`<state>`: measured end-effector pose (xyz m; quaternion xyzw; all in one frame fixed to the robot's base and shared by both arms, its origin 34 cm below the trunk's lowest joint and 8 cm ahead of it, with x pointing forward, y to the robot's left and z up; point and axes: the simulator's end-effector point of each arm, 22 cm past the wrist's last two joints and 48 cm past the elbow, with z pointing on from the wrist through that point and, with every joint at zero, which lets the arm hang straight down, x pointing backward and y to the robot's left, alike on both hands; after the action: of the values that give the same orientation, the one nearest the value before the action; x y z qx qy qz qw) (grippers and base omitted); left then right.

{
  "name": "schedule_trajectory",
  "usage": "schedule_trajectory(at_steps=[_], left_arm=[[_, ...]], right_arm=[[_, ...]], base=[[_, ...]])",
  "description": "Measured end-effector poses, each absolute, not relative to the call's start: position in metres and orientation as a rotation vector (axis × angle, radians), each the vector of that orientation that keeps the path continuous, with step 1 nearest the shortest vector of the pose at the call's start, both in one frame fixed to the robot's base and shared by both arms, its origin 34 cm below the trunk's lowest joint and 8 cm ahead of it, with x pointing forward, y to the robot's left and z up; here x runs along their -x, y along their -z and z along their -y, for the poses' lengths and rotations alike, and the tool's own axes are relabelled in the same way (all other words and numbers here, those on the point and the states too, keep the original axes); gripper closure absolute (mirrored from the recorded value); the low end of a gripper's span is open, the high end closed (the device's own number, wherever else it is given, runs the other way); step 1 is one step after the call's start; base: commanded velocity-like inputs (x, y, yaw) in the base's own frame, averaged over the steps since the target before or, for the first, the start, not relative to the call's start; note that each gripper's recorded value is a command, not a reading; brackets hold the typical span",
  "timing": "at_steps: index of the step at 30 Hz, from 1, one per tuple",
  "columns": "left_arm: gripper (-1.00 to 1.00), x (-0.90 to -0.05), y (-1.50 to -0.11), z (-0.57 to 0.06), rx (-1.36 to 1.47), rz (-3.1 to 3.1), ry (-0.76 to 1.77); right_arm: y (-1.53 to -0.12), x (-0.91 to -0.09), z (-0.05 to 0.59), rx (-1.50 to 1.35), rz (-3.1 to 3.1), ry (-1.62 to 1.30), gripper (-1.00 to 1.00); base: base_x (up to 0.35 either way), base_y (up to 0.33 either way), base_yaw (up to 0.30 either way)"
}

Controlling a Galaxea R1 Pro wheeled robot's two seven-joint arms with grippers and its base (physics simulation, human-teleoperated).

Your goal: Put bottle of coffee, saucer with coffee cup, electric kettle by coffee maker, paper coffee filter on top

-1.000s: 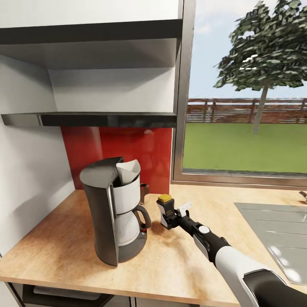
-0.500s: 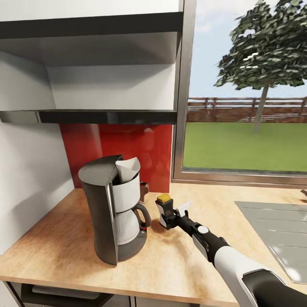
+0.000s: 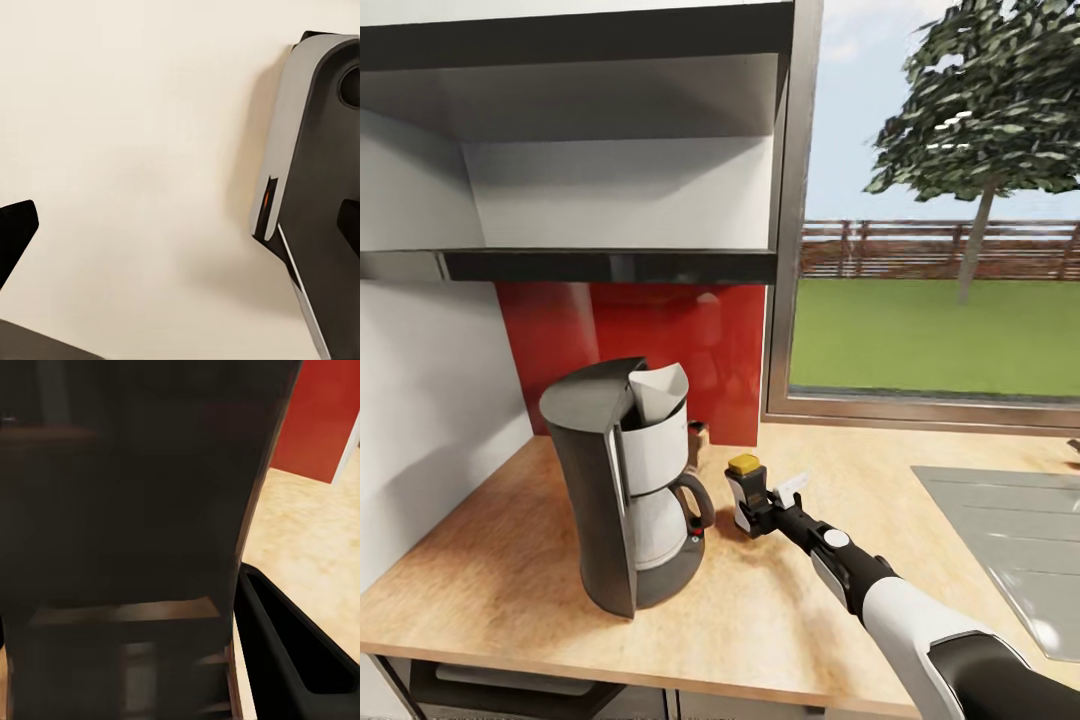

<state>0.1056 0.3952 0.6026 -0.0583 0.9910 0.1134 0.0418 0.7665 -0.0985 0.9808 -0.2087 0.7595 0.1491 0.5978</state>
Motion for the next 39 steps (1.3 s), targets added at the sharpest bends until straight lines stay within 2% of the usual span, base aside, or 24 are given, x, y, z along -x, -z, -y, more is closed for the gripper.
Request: schedule_trajectory(at_steps=[10, 39], left_arm=[[-1.0, -0.1018, -0.6027, -0.3944, 0.175, -3.043, -0.347], [-1.0, -0.1028, -0.6029, -0.3952, 0.18, -3.04, -0.352]], right_arm=[[-0.9746, -0.7673, 0.1004, 0.481, -1.772, -0.341, 1.0], [-0.9737, -0.7676, 0.1042, 0.477, -1.774, -0.337, 1.0]], base=[[0.0, 0.005, 0.103], [0.022, 0.04, 0.002]])
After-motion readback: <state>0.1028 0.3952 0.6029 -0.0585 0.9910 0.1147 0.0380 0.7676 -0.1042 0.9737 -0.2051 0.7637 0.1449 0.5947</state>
